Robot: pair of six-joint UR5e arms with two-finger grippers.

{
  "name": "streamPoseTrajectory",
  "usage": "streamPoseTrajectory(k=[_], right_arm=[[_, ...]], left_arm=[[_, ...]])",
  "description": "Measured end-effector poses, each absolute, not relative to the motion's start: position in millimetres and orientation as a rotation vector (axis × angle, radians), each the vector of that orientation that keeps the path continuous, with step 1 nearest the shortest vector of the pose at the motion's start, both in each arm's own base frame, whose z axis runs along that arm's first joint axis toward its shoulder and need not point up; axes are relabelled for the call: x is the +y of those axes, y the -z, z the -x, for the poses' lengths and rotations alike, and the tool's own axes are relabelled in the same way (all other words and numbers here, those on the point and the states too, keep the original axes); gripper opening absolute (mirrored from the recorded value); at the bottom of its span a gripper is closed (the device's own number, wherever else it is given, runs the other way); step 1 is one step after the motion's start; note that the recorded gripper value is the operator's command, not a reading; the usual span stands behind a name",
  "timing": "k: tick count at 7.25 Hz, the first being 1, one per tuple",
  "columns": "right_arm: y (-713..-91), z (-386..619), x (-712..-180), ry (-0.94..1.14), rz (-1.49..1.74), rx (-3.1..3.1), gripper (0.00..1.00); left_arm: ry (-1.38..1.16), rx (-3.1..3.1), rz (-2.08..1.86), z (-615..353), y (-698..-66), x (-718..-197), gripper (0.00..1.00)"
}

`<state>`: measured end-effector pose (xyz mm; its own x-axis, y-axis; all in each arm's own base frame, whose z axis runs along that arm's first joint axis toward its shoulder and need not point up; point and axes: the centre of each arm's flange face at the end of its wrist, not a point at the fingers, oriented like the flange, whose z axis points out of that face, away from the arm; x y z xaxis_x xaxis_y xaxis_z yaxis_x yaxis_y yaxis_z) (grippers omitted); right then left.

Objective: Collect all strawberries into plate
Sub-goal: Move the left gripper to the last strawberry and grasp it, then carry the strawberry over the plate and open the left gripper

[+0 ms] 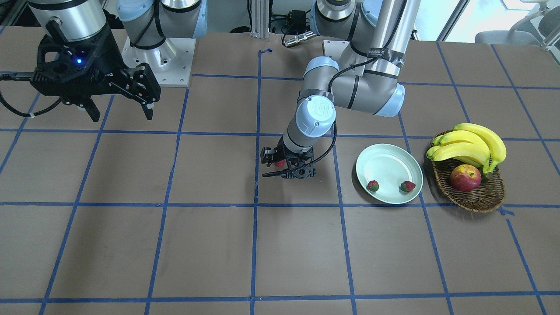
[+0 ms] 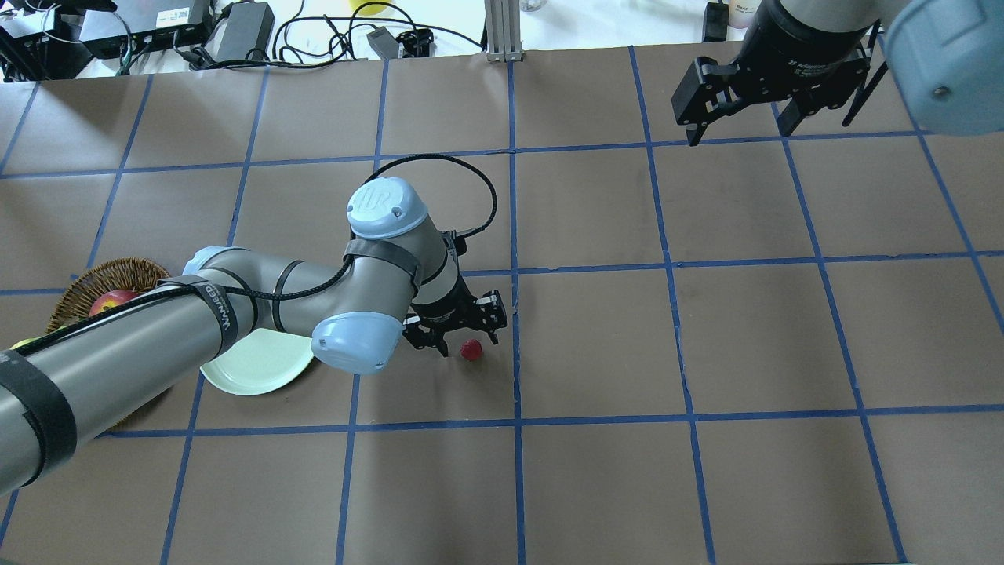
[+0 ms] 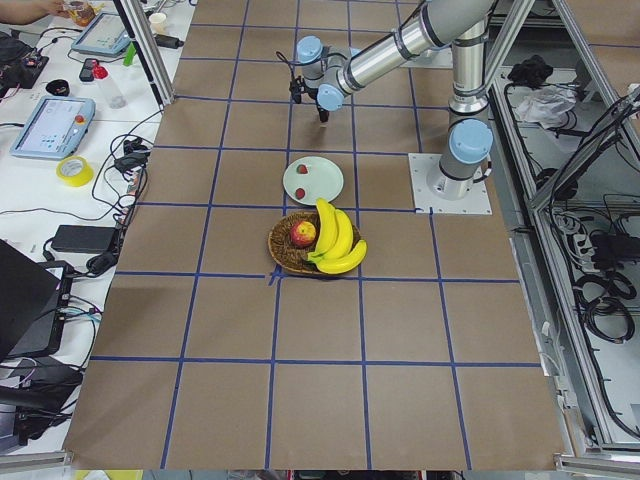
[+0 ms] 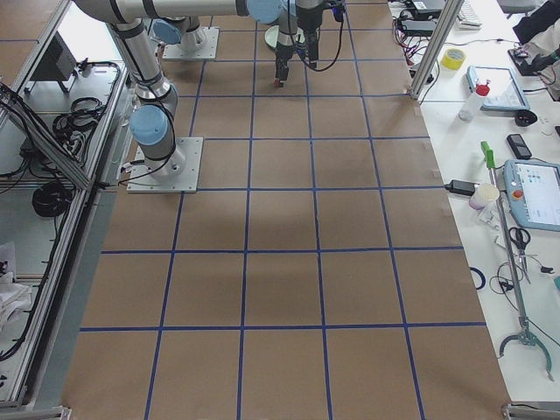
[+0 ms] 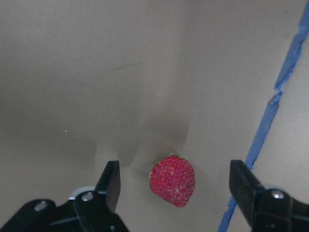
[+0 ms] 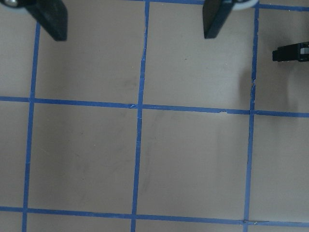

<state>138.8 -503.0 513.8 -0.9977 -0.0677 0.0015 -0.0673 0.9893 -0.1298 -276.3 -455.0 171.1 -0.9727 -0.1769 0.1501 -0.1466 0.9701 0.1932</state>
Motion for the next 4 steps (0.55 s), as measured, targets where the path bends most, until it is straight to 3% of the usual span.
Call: streamPoseTrajectory(k=[1, 4], right_arm=[[-513.6, -138.8, -503.0, 0.204, 0.106, 3.130, 1.00], [-513.8, -138.8, -503.0, 0.206, 0.106, 3.130, 1.00]], left_arm=[[0.280, -2.957, -0.246, 276.0, -168.4, -454.6, 0.00], [0.276, -2.962, -0.277, 275.4, -169.7, -458.3, 0.00]])
